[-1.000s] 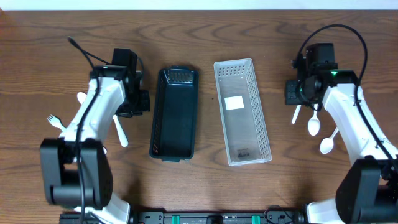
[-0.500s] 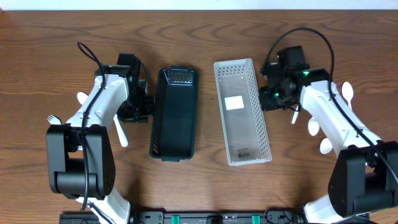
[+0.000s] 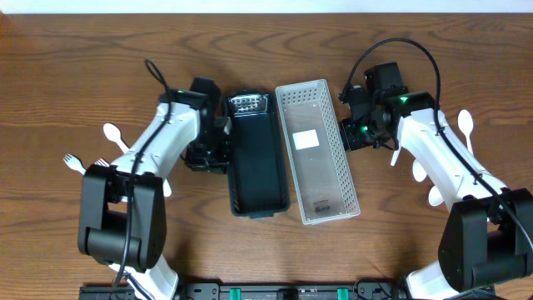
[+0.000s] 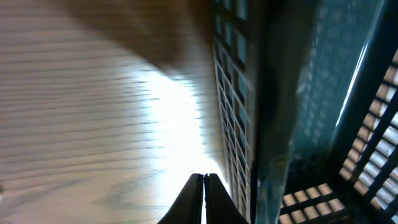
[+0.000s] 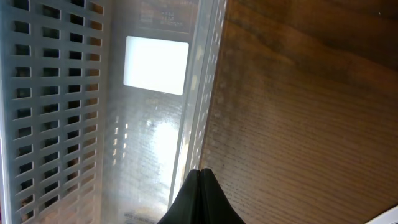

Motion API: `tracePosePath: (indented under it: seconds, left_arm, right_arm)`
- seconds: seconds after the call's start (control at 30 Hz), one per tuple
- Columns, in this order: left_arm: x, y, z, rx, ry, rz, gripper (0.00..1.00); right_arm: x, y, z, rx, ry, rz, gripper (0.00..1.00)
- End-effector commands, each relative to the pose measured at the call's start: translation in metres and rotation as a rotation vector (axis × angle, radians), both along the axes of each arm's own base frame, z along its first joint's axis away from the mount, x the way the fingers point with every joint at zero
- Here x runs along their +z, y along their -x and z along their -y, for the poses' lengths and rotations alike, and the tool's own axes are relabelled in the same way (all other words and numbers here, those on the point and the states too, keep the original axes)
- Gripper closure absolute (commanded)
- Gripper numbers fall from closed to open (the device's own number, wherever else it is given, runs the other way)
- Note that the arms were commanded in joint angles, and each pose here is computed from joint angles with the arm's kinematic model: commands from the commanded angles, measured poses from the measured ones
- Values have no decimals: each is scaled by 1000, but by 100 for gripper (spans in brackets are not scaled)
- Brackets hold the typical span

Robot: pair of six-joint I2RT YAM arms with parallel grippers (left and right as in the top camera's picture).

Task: Pack container
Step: 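Push the black and white baskets together with both grippers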

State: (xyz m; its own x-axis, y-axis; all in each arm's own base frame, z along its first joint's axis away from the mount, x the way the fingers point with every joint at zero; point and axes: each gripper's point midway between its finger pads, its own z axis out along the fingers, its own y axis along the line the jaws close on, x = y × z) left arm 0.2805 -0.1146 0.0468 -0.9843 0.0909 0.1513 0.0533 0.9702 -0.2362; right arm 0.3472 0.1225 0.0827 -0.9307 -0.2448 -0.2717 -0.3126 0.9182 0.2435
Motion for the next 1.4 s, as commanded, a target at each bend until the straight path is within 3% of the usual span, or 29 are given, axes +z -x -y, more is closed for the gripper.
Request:
tracePosePath:
  seconds: [0.0, 0.2, 0.57, 0.93, 1.37]
  left_arm:
    - [3, 1, 12, -26, 17, 6, 94]
    - [3, 0, 11, -36, 1, 13, 94]
    - [0, -19, -30, -37, -212, 106, 94]
    - [3, -33, -27, -28, -196, 170, 94]
    - [4, -55, -28, -19, -212, 260, 94]
  right_arm:
    - [3, -3, -8, 21, -28, 6, 99]
    - [5, -8, -10, -71, -55, -3, 99]
    - [3, -11, -1, -139, -20, -8, 99]
    - [-9, 32, 16, -205, 75, -197, 99]
    - [13, 73, -45, -50, -223, -373, 99]
